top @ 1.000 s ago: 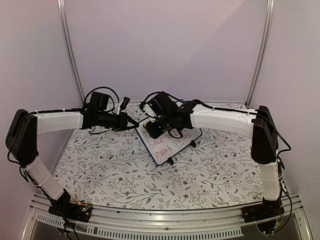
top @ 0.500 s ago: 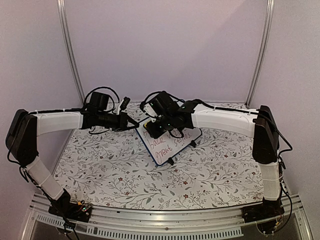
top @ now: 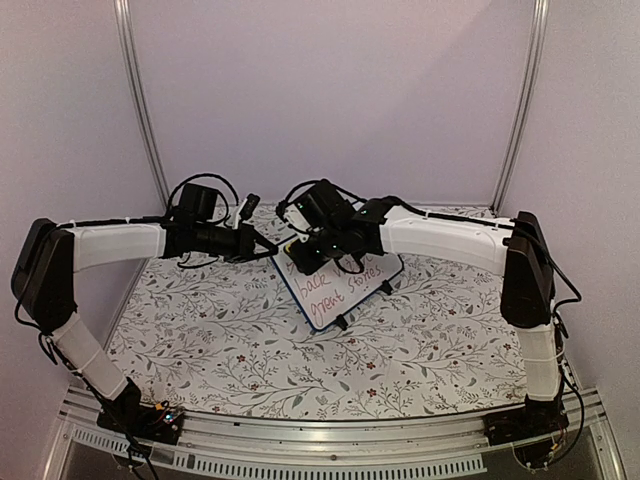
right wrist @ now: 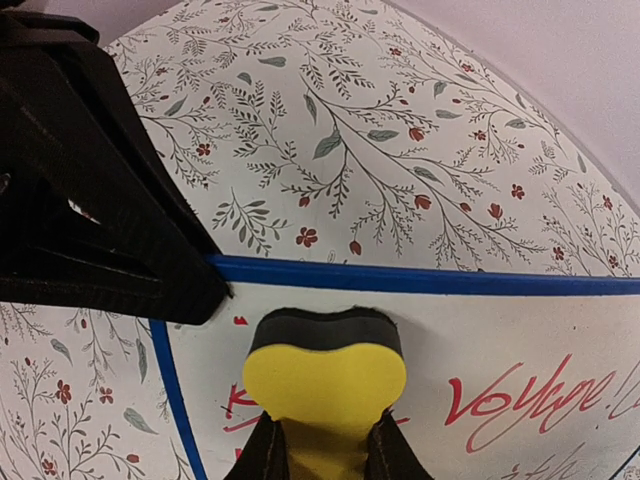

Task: Erase the whiteboard
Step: Erase the whiteboard at the center of the board.

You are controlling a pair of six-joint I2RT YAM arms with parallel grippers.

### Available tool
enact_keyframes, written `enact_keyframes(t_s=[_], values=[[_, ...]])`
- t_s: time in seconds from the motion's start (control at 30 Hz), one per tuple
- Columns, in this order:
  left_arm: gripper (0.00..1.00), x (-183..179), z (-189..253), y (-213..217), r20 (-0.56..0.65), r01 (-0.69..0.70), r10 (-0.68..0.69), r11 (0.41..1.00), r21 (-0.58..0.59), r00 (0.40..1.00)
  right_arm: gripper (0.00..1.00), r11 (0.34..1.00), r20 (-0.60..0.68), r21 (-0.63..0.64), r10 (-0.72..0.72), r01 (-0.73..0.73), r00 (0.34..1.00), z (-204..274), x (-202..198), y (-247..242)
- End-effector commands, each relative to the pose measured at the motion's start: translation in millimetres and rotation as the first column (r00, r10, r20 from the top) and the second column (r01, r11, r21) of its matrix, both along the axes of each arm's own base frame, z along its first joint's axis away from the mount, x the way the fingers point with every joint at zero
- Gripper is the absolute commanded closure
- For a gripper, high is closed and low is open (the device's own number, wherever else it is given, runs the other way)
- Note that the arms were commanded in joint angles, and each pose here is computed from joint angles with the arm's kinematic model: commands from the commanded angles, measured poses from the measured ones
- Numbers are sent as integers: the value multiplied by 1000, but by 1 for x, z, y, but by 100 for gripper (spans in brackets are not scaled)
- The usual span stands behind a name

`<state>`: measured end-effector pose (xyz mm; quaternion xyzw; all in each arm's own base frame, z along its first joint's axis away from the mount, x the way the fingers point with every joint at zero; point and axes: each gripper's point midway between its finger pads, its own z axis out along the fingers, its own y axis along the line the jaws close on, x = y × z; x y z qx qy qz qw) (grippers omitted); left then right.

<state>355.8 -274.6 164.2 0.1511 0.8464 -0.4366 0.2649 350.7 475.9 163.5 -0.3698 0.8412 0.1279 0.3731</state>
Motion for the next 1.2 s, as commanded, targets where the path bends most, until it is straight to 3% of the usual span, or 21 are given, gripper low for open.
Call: enact_keyframes(t_s=[0.0, 0.3, 0.73, 1.17], values=[[96, 2, 19, -3, 30, 8, -7, 999, -34, 1000, 80, 1000, -3, -24, 18, -18, 1000, -12, -4, 7], [96, 1, 18, -4, 26, 10, -10, 999, -35, 1000, 80, 998, 7, -49, 42, -42, 999, -18, -13, 12], [96, 0, 19, -4, 30, 11, -10, 999, -34, 1000, 80, 994, 66, -100, -31, 38, 997, -19, 2, 1], [96, 1, 20, -3, 33, 9, -8, 999, -33, 999, 80, 990, 9, -70, -119, 120, 993, -22, 21, -21]])
